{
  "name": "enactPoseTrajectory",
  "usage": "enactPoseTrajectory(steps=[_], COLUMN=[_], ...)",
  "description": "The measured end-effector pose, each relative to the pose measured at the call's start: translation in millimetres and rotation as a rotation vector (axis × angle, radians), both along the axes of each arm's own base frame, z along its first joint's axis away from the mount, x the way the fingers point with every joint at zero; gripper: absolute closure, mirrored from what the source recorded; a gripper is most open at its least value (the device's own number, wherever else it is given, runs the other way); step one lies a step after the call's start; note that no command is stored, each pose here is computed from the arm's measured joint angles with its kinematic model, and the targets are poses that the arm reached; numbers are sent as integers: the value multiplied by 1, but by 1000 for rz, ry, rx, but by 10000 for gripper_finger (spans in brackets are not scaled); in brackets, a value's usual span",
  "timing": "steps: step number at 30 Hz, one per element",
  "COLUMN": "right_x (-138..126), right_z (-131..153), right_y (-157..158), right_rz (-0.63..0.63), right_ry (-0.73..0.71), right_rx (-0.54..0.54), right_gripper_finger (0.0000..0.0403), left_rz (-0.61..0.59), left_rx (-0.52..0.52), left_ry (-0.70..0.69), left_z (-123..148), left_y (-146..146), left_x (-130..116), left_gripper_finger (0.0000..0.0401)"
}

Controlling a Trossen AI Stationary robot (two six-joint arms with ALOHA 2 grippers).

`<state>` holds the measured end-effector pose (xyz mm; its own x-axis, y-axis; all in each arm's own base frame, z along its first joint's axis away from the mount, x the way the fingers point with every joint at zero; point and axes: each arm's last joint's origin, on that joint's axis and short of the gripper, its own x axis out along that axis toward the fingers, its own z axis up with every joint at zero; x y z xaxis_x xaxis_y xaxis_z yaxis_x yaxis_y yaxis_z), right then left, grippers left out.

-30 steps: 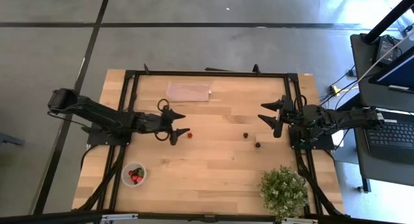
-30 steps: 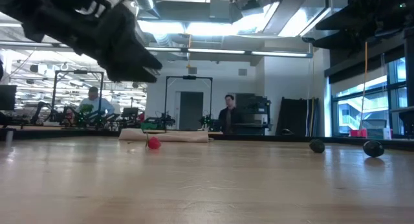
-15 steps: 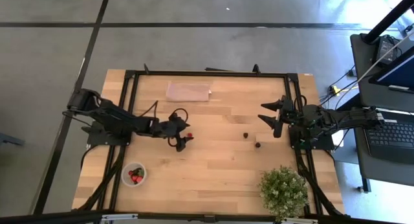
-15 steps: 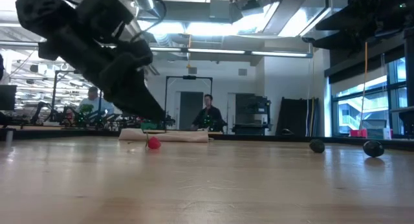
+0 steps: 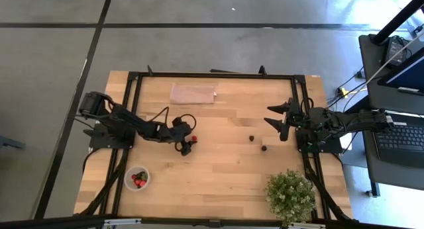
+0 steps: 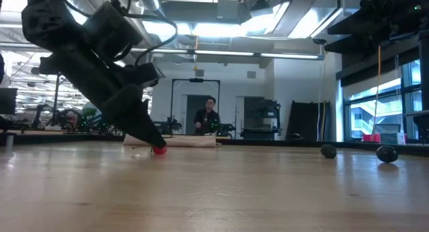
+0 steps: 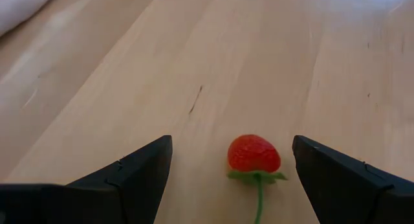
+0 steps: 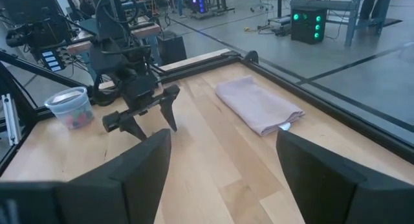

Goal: Pick and placing Produce into tupperware
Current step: Put the strawberry into the transparent bin

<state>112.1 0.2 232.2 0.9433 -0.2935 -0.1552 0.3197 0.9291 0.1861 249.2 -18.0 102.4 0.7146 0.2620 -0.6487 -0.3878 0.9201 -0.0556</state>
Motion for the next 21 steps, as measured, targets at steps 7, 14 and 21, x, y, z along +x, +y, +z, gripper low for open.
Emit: enactPoseTrajectory(steps=[7,14,21], right_x=[0,0,0], right_z=[-1,-1,-1], right_y=[0,0,0], right_rz=[0,0,0], right_ry=[12,15,15], right_rx=[-3,-2,-2], right_gripper_finger=[121,121,121], left_rz=[-3,21,19], left_rx=[1,-8,-9], left_ry=[17,12,18], left_z=[-8,-10,-10], left_y=[0,0,0], left_x=[1,2,2], left_gripper_finger=[92,92,113])
